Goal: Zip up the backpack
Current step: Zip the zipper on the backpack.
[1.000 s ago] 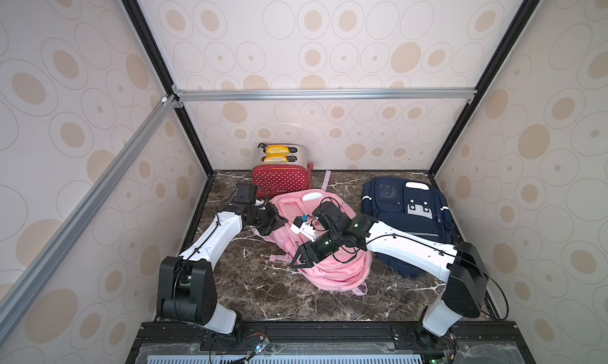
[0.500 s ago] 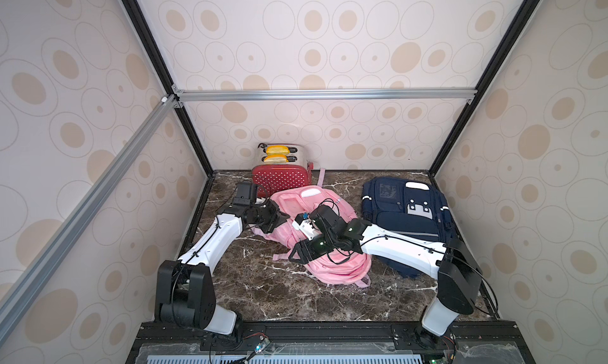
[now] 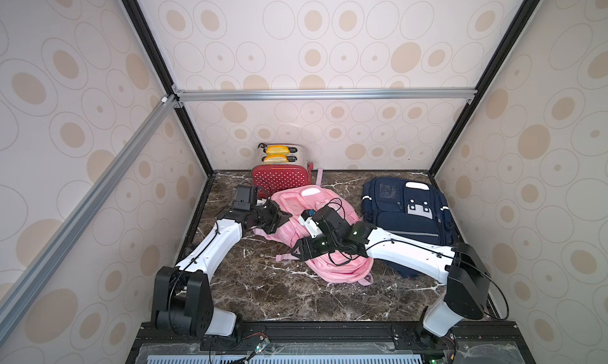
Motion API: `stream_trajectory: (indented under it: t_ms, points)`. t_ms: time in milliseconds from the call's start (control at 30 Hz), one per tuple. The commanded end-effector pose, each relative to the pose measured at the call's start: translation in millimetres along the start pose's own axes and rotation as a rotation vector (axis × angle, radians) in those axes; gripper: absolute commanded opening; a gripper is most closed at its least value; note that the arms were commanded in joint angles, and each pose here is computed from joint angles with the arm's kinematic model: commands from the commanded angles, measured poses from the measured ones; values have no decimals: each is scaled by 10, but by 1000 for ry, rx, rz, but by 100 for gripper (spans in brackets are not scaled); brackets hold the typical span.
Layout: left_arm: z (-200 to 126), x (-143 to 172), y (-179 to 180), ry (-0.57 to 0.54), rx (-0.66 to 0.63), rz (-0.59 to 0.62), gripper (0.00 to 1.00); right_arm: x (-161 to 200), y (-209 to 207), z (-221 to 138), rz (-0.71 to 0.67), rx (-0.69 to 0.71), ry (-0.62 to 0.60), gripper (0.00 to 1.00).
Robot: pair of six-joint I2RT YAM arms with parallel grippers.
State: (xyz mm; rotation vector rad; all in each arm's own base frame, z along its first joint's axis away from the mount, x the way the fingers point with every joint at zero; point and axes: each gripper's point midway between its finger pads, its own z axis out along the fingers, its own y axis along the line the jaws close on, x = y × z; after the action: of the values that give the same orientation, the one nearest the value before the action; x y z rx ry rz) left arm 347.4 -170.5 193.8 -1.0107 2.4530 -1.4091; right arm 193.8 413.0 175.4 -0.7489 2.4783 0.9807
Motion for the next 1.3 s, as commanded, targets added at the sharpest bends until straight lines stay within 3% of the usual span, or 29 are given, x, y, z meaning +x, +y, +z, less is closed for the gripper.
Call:
stream_trajectory:
  t_ms: [0, 533, 833, 1133, 1267]
  points:
    - [-308, 182, -530, 27, 173, 43, 0, -92, -656, -158, 56, 272, -98, 70]
    - [-482, 311, -822, 6, 284, -11, 0, 48, -1037, -282, 110, 436, -79, 70]
    - [-518, 372, -957, 11, 326, -13, 0, 236, -1406, -216, 186, 535, -2, 64]
    - [-553, 385, -1061, 19, 362, -8, 0, 249, -1634, -232, 198, 579, -26, 65]
    - [-558, 385, -1085, 23, 375, -13, 0, 212, -1693, -151, 194, 527, -86, 65]
